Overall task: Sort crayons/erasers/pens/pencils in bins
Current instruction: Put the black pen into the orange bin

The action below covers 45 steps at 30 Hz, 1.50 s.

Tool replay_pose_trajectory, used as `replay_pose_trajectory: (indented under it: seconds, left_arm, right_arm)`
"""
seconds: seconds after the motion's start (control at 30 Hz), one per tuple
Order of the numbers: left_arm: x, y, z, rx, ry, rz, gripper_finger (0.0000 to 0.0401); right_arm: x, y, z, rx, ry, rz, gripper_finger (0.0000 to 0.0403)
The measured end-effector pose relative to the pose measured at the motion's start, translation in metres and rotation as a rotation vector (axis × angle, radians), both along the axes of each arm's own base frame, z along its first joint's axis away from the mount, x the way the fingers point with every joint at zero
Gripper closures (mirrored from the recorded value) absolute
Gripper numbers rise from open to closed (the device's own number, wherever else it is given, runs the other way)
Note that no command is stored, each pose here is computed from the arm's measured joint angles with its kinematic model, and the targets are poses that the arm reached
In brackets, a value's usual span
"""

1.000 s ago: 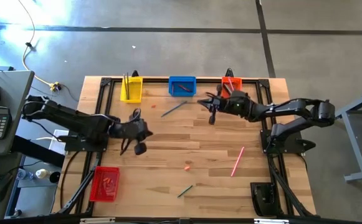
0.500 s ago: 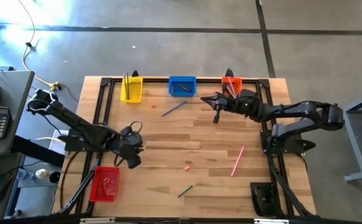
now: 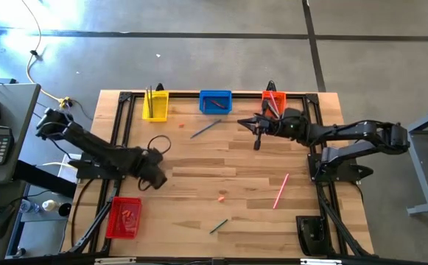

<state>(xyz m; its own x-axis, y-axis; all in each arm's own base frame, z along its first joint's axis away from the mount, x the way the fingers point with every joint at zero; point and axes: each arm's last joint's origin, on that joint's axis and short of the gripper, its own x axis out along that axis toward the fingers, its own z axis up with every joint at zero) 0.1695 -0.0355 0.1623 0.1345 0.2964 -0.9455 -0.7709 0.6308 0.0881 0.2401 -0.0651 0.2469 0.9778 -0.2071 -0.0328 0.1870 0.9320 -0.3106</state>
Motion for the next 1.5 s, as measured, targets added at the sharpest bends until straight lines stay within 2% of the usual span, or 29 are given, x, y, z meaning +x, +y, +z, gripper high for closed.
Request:
replay_pose_trajectory:
  seconds: [0.13,0.43,0.67,0.9,1.0,1.27,1.37,1.5]
  left_arm:
    - [0.005,0.022,-0.005,-0.022,0.077,-0.008,0.0283]
    - [0.007,0.066,-0.009,-0.108,0.132,-0.012,0.0283]
    - [0.003,0.077,-0.021,-0.202,0.080,-0.015,0.0284]
    - [-0.005,0.077,-0.034,-0.209,0.065,-0.023,0.0287]
    - [-0.005,0.076,-0.035,-0.208,0.066,-0.053,0.0306]
    - [-0.002,0.071,-0.034,-0.200,0.066,-0.156,0.0389]
    - [0.001,0.068,-0.026,-0.174,0.018,-0.178,0.0391]
    - [0.008,0.068,-0.005,-0.105,-0.191,-0.193,0.0394]
  right_arm:
    - [0.001,0.003,0.001,-0.008,-0.012,0.015,0.0402]
    - [0.001,0.003,0.003,-0.038,-0.023,0.014,0.0402]
    - [0.001,0.003,0.002,-0.043,-0.011,0.015,0.0402]
    - [0.001,0.003,0.000,-0.001,-0.004,0.014,0.0402]
    - [0.001,0.003,0.000,0.007,0.003,0.014,0.0402]
    - [0.003,0.011,-0.003,0.037,0.027,0.034,0.0402]
    - [0.003,0.015,-0.004,0.042,0.034,0.027,0.0402]
    - [0.005,0.017,-0.009,0.087,0.043,0.074,0.0402]
